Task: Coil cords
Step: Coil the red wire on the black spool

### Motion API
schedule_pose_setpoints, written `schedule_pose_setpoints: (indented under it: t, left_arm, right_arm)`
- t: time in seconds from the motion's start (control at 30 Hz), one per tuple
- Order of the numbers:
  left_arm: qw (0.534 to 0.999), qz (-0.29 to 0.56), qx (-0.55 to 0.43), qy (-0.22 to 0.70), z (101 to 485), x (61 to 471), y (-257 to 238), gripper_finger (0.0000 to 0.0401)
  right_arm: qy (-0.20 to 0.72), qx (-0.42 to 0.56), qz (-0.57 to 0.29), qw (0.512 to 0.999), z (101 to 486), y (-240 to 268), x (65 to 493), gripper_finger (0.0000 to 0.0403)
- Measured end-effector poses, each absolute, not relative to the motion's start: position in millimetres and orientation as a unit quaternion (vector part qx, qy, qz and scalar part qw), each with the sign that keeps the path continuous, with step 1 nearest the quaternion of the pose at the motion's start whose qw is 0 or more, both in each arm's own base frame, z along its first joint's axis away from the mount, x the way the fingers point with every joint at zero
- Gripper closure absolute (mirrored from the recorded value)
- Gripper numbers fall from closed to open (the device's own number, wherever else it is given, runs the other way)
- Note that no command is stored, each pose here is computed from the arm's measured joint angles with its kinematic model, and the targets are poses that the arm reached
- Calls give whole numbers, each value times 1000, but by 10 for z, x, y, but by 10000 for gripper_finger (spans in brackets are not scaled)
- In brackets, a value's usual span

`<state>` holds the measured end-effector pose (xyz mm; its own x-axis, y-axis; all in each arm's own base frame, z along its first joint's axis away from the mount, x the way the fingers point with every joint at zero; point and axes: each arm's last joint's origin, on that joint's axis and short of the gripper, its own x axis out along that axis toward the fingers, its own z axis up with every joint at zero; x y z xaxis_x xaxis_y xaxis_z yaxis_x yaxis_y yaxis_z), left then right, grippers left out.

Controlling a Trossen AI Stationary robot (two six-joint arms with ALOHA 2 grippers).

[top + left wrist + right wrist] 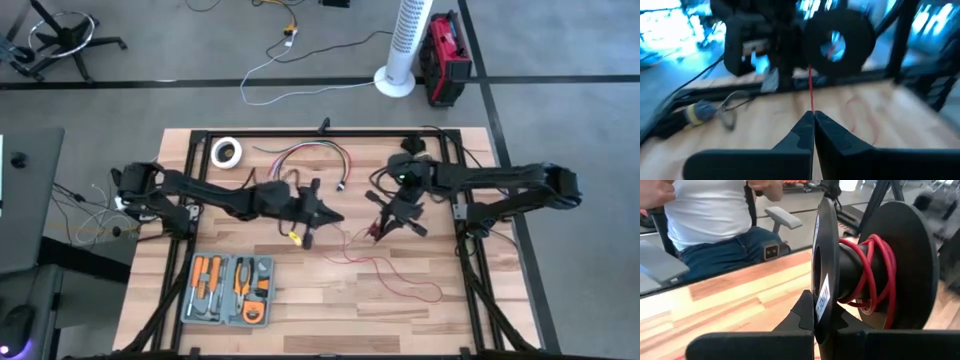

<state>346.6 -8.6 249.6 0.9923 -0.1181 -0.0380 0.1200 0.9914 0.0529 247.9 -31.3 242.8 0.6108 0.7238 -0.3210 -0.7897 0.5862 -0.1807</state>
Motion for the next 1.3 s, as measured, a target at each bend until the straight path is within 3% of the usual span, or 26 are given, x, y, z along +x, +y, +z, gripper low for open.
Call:
schedule_pose_setpoints:
  t: [0.13,0.33,0.5,0.63,0.8,1.07,1.3]
  left_arm:
    - [997,-75,7,-11,2390,3364,-65,388]
    - [996,-87,9,10,2325,3349,-129,314]
    - [998,-62,1,26,2293,3351,-112,257]
    - [999,-25,-7,42,2263,3352,-97,245]
    - [999,-3,-14,45,2257,3352,-82,276]
    - [999,24,-9,47,2252,3351,-68,389]
    - [997,54,2,48,2250,3349,-53,399]
  right_arm:
    - [108,-132,415,894,2231,-398,2721,403]
    - [108,-112,396,905,2020,-520,2911,403]
    - [110,-98,387,910,1945,-561,2979,403]
    - [108,-100,383,912,1936,-583,2998,403]
    - [107,-110,367,918,1956,-597,3013,403]
    - [117,-117,346,924,1950,-605,3021,403]
    - [123,-120,333,927,1945,-613,3024,397]
